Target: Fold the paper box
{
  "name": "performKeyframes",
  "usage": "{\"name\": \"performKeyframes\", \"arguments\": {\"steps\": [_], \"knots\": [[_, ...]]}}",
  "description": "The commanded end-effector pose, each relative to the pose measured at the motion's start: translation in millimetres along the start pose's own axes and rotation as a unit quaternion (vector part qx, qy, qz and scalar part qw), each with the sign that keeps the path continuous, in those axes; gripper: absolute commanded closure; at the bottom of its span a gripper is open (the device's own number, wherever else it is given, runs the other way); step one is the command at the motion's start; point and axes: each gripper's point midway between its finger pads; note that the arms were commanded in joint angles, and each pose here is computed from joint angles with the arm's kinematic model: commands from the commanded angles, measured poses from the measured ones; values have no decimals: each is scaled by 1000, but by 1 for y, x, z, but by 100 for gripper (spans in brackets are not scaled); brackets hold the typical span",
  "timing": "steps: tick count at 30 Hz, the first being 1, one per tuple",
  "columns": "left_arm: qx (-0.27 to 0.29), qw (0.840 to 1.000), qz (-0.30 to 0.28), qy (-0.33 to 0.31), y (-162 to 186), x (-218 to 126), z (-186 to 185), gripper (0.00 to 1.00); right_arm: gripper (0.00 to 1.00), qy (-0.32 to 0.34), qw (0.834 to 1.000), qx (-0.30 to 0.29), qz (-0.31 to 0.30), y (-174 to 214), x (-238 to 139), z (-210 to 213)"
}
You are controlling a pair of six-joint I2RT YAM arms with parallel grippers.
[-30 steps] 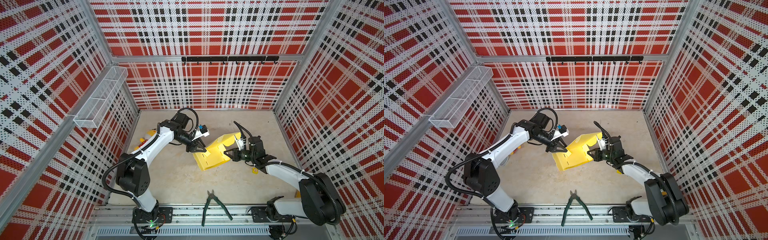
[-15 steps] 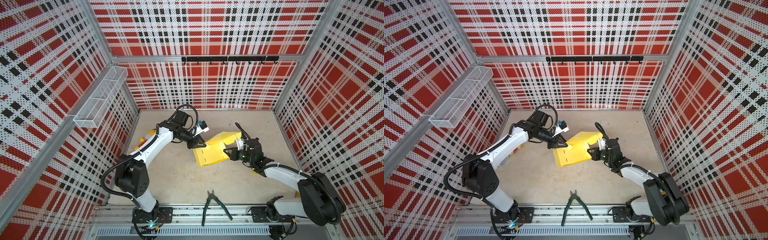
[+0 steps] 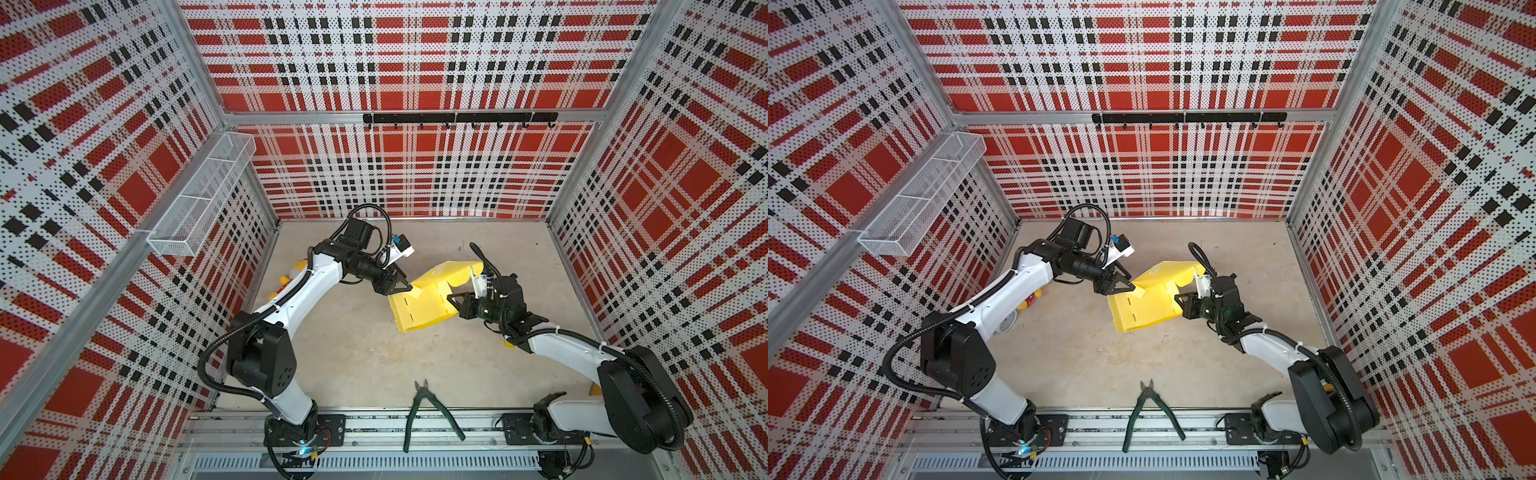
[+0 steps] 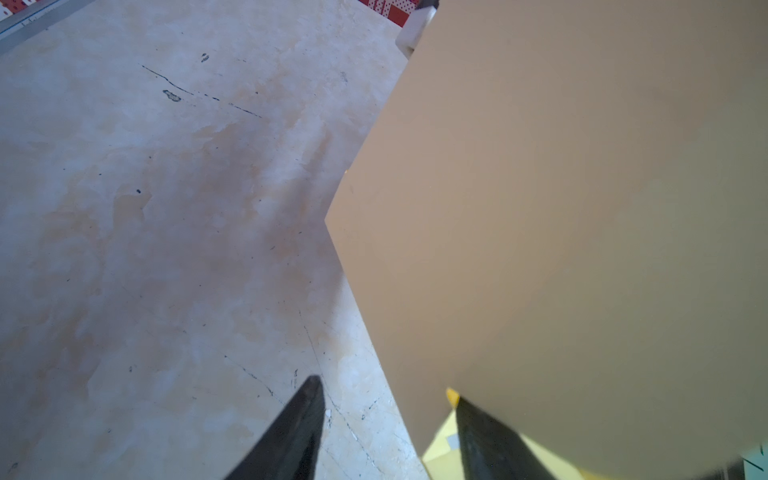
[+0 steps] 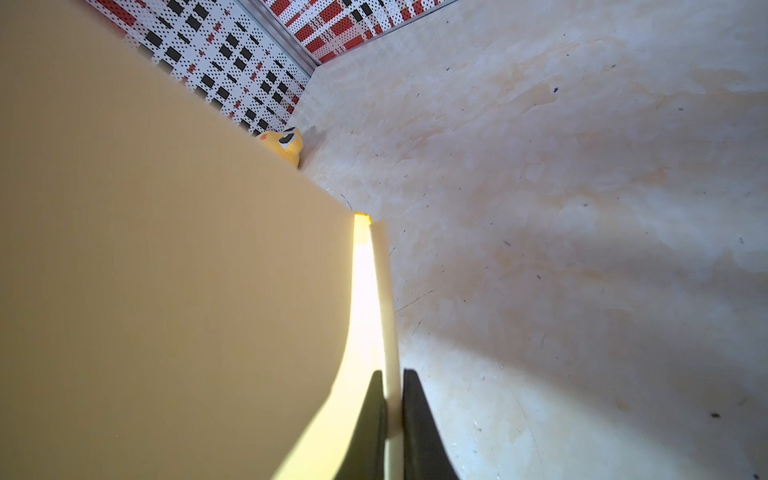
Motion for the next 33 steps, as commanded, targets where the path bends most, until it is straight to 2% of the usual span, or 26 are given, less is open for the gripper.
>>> {"name": "performKeyframes", "arguments": {"steps": [1, 8, 15, 19, 24, 28, 31, 33], "knots": [[24, 1000, -18, -7, -20, -21, -15, 39, 100, 25, 999, 6, -44, -21, -10, -13], [37, 999, -9, -26, -21, -33, -16, 36, 100, 102, 991, 42, -73, -28, -36, -56], [18, 1000, -14, -16, -22, -27, -17, 41, 100, 200, 967, 100, -121, -31, -60, -93], [-23, 999, -29, 9, -20, -14, -19, 50, 100, 231, 949, 156, -146, -29, -66, -107], [-86, 995, -46, 25, -17, 6, -15, 60, 100, 238, 928, 225, -175, -29, -69, -116], [-149, 986, -68, 14, -15, 17, 0, 78, 100, 236, 916, 262, -193, -34, -72, -115], [-184, 979, -85, 11, -14, 25, 8, 94, 100, 225, 913, 274, -203, -39, -69, -109], [-207, 974, -97, 9, -14, 29, 13, 100, 100, 220, 913, 276, -203, -42, -66, -104]]}}
Point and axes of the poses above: each gripper's point midway between its finger pads, its own x axis out along the fingers, its own z axis along the line the jaws close on, y = z × x, and after that the axes turned 2 degrees about x, right-handed
